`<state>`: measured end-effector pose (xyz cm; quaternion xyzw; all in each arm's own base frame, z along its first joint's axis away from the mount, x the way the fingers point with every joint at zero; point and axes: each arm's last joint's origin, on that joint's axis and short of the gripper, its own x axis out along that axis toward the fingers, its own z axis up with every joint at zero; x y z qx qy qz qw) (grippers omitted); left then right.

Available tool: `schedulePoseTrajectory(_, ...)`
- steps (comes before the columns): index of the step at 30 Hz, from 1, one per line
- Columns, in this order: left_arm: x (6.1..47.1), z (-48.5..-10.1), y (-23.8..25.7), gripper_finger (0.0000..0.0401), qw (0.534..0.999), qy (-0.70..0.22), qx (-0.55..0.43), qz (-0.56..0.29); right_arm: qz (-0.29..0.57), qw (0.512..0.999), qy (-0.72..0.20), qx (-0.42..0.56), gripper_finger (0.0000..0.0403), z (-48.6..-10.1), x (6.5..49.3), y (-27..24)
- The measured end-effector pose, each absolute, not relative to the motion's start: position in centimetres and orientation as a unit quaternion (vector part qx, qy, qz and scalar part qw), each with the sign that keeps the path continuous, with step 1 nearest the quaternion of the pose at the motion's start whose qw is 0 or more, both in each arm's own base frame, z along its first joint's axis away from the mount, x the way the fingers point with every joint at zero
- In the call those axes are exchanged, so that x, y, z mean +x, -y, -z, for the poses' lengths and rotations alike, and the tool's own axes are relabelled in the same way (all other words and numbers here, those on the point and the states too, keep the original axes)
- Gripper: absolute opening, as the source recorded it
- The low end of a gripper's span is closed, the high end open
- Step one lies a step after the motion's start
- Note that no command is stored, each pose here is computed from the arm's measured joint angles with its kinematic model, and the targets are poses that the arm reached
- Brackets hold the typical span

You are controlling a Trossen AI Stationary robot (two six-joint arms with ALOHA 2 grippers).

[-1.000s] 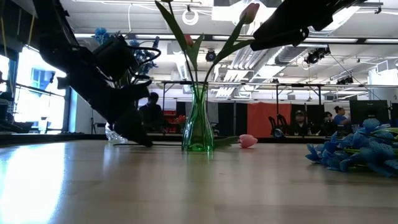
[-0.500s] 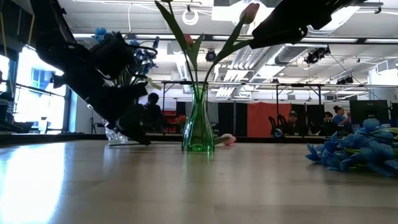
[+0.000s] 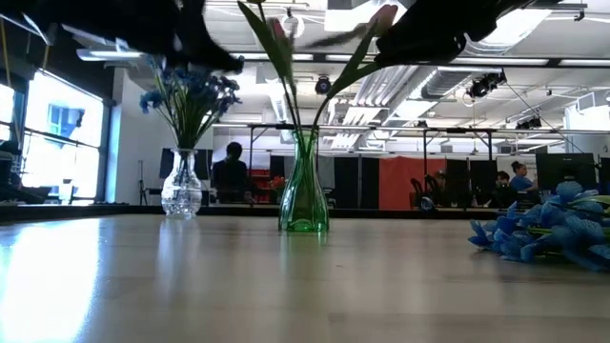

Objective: Sort flowers into vase by color
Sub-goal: Put the pink tulip into the green vase

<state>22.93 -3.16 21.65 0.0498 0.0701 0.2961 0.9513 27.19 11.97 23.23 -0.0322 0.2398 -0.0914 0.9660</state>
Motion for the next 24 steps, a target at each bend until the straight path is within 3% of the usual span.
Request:
schedulePoseTrajectory(7, 22.0, -26.1, 7.6, 0.0, 0.966, 0.004, 0.151, -0.212, 0.075, 0.978, -0.187, -0.058, 0.0188, -24.3, 27.8, -12.3)
schedulePoseTrajectory(14, 21.5, -29.2, 11.0, 0.0, 0.96, 0.046, 0.238, -0.14, 0.061, 0.991, -0.059, -0.1, 0.0188, -27.1, 28.5, -12.6)
schedulePoseTrajectory(24, 22.5, -28.9, 12.7, 0.0, 0.964, 0.041, 0.237, -0.117, -0.008, 0.978, 0.152, -0.145, 0.0188, -31.3, 28.1, -13.1)
